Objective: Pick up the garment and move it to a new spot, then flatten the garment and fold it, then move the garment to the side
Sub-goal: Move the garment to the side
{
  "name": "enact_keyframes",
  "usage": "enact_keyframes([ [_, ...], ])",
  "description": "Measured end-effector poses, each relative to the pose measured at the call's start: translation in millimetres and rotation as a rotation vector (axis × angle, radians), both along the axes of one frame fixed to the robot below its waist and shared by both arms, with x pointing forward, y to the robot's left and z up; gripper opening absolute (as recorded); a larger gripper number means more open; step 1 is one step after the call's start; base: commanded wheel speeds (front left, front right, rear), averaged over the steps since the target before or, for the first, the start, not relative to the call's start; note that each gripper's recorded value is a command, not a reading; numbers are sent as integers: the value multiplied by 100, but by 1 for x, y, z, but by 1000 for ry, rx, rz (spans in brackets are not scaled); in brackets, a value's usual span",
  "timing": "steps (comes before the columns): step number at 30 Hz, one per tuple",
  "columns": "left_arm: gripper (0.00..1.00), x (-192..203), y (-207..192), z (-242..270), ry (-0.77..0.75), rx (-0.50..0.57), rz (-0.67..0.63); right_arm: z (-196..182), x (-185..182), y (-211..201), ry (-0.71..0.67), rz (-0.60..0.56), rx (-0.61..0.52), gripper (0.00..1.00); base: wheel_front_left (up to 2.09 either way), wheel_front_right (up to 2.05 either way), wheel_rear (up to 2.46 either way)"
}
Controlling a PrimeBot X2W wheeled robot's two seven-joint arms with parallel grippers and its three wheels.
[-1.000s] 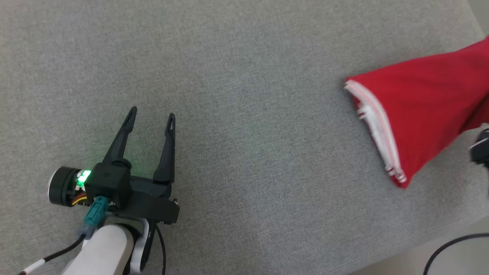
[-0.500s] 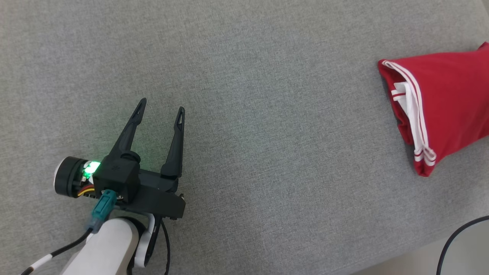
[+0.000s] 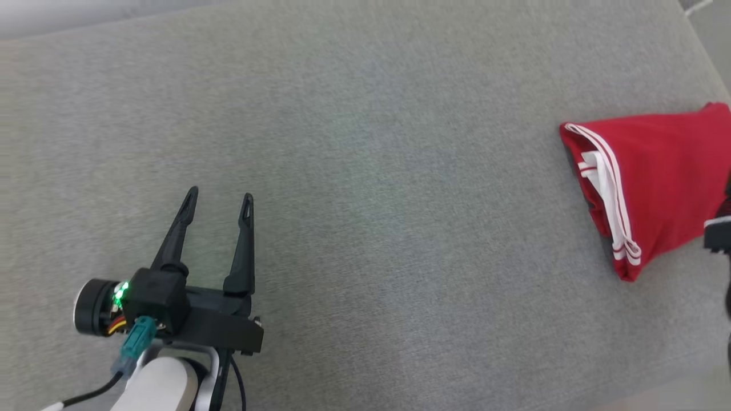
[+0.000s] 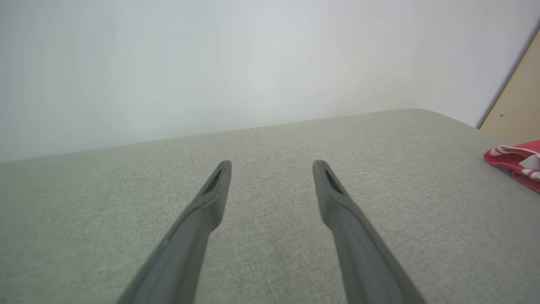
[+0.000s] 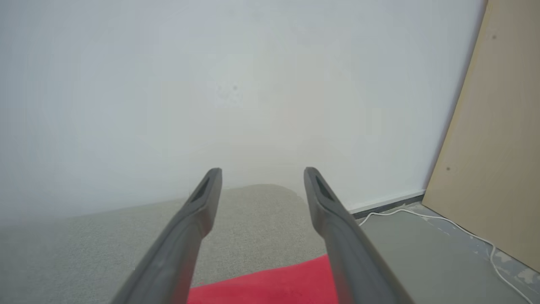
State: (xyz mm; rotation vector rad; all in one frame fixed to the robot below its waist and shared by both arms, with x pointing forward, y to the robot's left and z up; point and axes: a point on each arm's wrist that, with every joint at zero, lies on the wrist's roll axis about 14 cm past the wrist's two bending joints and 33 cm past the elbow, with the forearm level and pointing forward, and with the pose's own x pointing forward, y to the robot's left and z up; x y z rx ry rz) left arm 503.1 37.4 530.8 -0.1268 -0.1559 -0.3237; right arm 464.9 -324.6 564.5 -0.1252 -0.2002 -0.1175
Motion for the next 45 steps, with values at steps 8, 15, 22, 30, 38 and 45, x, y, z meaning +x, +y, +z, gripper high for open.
enact_keyframes([
  [8,100,-16,37,10,-16,7,100,-3,-11,69,-19,161,34,100,0,0,0],
  [15,100,-38,79,24,-37,16,210,-2,-29,129,2,294,63,100,0,0,0],
  [22,100,-68,103,30,-35,20,268,-5,-53,153,35,336,89,100,0,0,0],
  [30,100,-102,126,41,-54,31,322,-7,-84,173,74,370,91,100,0,0,0],
  [38,100,-120,139,51,-84,31,353,0,-111,188,72,396,87,100,0,0,0],
  [45,100,-123,138,53,-89,34,347,7,-121,182,57,368,95,100,0,0,0],
])
